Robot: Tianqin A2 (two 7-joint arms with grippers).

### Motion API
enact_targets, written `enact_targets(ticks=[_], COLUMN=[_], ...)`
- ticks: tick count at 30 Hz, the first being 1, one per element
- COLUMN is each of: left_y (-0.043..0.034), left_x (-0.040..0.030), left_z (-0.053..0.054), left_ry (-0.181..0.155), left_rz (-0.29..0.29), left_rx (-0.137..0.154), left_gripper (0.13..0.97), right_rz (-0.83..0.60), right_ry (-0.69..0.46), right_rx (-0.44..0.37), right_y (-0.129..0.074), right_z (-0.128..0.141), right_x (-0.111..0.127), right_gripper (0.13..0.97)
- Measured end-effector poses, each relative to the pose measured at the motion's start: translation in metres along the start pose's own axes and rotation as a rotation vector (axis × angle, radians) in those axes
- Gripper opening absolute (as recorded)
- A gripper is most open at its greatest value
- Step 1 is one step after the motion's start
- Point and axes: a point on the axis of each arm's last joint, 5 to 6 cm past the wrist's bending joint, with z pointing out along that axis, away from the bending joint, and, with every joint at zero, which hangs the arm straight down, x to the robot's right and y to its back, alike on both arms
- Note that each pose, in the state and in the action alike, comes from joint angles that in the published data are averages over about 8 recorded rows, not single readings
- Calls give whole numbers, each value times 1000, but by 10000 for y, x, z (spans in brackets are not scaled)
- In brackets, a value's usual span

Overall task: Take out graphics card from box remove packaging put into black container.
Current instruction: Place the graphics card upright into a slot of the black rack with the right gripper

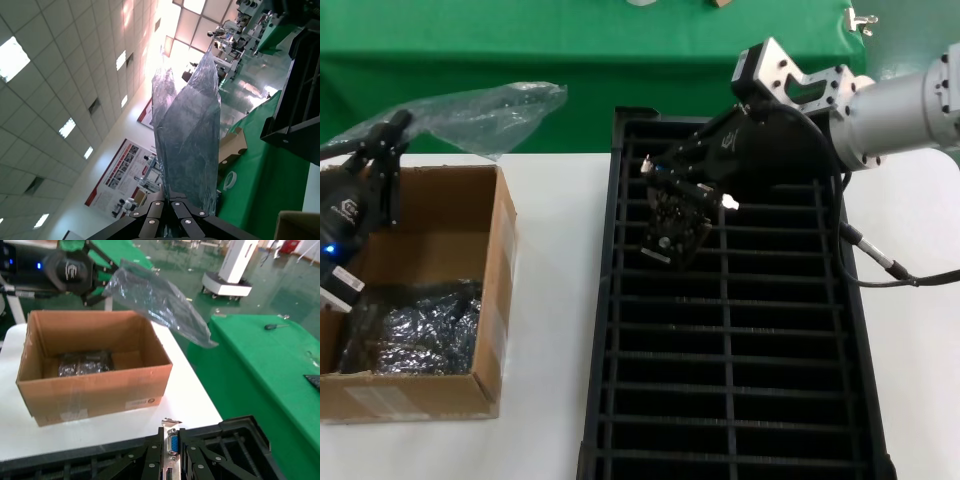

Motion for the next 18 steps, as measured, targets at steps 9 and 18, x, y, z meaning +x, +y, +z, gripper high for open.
enact_targets(ticks=[9,18], left_y=[53,80], left_x=[-37,-66], left_z=[-87,-107], left_ry=[6,4], left_rz=[-11,-9], left_rx=[-8,-11], left_gripper=[138,138], right_rz=[-11,-41], right_ry=[-33,-82], right_rx=[-53,-89], right_y=[2,-12], right_z=[92,185], right_x=[7,-34], right_gripper=[183,183])
